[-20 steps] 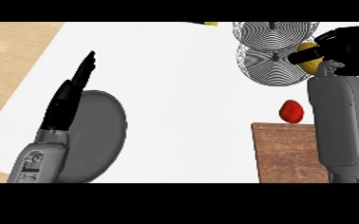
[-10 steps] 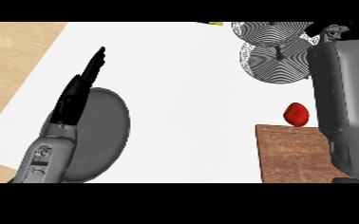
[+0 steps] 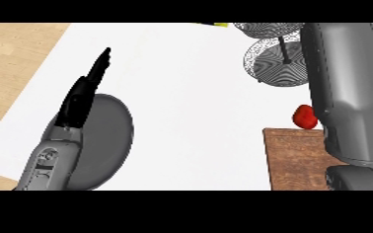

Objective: Pick the lemon from the cutting board and place it in the tiered basket

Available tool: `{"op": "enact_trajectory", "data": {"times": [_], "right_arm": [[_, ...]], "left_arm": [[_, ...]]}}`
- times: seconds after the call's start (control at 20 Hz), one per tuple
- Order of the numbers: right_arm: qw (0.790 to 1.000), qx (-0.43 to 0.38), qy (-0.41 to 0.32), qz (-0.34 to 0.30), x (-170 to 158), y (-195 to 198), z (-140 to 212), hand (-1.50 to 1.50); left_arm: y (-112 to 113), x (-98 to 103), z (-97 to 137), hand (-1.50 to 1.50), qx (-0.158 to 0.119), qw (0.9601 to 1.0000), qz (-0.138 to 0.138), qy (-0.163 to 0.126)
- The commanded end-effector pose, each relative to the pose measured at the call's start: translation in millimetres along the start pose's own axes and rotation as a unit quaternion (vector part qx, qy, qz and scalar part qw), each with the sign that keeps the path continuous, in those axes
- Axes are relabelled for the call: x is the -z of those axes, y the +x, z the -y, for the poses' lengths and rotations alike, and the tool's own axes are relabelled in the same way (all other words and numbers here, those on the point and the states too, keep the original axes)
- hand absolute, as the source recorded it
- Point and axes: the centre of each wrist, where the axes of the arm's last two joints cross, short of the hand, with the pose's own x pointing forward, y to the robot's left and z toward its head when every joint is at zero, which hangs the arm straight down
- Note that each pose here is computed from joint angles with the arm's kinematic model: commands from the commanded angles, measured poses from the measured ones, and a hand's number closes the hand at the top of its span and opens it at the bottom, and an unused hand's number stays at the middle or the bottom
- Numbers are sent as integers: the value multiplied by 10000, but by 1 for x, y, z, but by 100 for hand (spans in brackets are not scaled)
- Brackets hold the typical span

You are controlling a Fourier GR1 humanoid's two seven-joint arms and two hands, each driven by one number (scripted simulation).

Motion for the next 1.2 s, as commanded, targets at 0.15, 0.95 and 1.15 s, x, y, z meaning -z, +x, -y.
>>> {"op": "enact_trajectory", "data": {"times": [0.15, 0.95, 1.15], "right_arm": [[9918, -652, -221, -1081, -16, 28, 5, 150], [9786, -1679, 215, -1173, -30, 42, -10, 150], [9821, -1369, 562, -1169, -46, 40, -17, 150]], "left_arm": [[-3, 1, 1, 0, -2, 9997, -111, 209], [-18, -11, -22, 0, 30, 9983, -303, 492], [-23, -7, -36, 0, -38, 9970, -434, 632]]}}
